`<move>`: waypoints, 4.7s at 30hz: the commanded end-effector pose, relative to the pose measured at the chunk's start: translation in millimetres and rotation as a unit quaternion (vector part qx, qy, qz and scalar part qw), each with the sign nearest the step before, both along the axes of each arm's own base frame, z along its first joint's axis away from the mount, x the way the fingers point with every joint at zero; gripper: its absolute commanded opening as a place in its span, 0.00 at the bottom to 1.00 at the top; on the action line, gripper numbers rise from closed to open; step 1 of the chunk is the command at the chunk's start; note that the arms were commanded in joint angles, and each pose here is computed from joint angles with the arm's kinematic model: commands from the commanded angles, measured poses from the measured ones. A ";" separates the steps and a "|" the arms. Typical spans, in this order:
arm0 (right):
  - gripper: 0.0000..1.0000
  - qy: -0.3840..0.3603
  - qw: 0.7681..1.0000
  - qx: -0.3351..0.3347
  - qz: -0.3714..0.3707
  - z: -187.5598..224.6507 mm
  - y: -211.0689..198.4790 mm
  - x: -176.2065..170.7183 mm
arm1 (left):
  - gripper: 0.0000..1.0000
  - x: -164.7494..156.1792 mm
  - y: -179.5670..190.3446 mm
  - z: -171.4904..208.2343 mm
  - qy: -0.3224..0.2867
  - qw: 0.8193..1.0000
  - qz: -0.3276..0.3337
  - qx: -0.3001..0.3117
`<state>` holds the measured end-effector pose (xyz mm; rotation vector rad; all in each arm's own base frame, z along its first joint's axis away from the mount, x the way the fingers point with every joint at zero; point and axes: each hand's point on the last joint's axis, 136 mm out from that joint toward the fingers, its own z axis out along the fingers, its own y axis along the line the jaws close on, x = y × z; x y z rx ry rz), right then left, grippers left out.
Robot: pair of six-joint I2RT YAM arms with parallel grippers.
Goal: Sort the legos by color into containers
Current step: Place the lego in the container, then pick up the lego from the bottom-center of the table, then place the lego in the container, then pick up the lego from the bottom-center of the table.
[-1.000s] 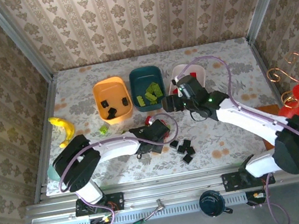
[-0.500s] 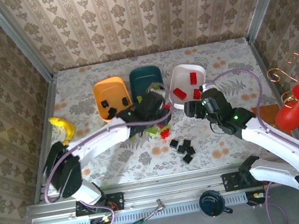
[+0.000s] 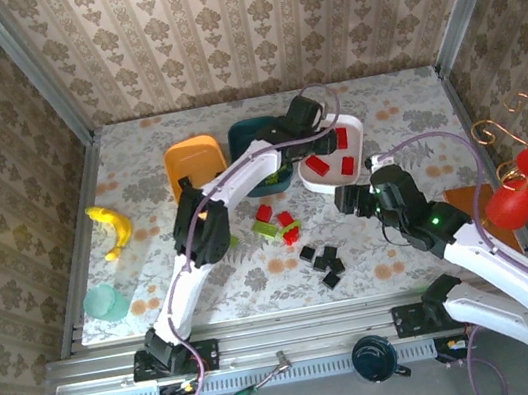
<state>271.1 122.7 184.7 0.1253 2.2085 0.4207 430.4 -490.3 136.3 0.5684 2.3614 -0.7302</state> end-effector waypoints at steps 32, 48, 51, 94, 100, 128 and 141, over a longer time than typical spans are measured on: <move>0.68 0.223 0.890 -0.262 0.299 -164.8 126.4 -43.9 | 1.00 -196.0 255.9 141.7 -0.142 0.967 0.142 -0.155; 0.24 0.121 0.908 -0.094 0.391 -72.1 202.8 -34.0 | 1.00 -236.3 328.4 55.3 -0.105 0.963 0.227 -0.102; 0.24 0.090 0.913 -0.059 0.393 -41.8 235.2 -4.5 | 1.00 -238.9 336.8 44.8 -0.099 0.960 0.241 -0.099; 0.78 0.195 0.962 -0.099 0.163 -95.7 86.9 -38.2 | 1.00 -245.6 314.5 22.8 -0.087 0.977 0.182 -0.070; 0.79 0.237 0.950 -0.120 0.166 -124.6 67.8 -63.5 | 1.00 -243.9 308.8 13.4 -0.076 0.978 0.181 -0.067; 0.59 0.310 0.950 -0.029 -0.037 -171.5 64.8 -55.5 | 1.00 -245.7 312.2 9.5 -0.066 0.977 0.185 -0.079; 0.26 0.231 0.973 -0.029 0.007 -120.8 73.9 -21.0 | 1.00 -245.9 314.6 15.0 -0.068 0.978 0.184 -0.074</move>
